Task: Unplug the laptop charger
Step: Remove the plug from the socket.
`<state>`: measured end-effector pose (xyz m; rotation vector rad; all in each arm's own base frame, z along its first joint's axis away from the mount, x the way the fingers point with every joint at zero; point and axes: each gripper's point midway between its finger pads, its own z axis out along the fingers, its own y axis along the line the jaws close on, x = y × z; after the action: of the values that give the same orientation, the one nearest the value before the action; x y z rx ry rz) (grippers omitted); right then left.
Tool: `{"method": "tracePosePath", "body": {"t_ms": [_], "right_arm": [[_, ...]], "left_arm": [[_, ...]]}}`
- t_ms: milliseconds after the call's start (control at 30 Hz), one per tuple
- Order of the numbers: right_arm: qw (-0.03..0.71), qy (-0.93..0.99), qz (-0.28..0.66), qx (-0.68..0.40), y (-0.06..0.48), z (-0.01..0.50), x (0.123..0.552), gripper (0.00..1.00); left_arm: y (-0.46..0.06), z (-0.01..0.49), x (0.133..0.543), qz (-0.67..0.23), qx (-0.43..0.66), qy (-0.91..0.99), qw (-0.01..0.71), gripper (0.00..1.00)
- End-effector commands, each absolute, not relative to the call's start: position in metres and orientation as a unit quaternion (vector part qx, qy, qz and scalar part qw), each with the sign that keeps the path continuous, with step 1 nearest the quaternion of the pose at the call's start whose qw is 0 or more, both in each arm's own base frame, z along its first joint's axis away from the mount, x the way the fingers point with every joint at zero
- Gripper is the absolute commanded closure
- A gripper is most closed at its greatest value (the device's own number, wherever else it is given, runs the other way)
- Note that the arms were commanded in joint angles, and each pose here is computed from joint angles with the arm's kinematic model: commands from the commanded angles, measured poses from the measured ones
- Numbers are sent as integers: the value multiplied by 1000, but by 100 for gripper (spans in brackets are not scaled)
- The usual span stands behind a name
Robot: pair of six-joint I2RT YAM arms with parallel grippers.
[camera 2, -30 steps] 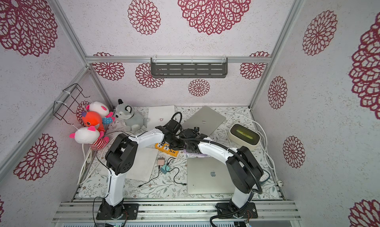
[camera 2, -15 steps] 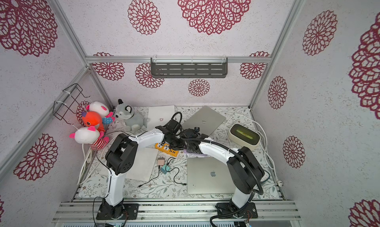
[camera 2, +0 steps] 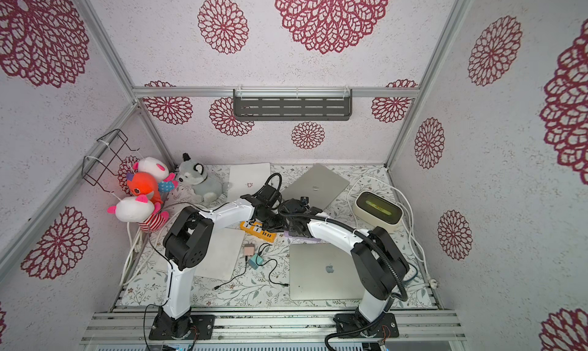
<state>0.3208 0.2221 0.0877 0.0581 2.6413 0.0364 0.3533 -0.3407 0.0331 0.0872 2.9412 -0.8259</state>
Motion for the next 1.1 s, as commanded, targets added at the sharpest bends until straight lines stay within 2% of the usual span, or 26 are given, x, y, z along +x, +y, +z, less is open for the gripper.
{"method": "tracePosePath", "body": {"t_ms": [0,900,1067], "right_arm": [[256,967,17,1,231,106,325,66],[252,968,8,-6,228,108,322,66],[247,968,40,-4,236,105,320,66]], "left_arm": [[-337,11,344,-244,23,969,22,72],[-337,11,343,-243,24,970,20,72],[-337,8,342,-243,23,969,18,72]]}}
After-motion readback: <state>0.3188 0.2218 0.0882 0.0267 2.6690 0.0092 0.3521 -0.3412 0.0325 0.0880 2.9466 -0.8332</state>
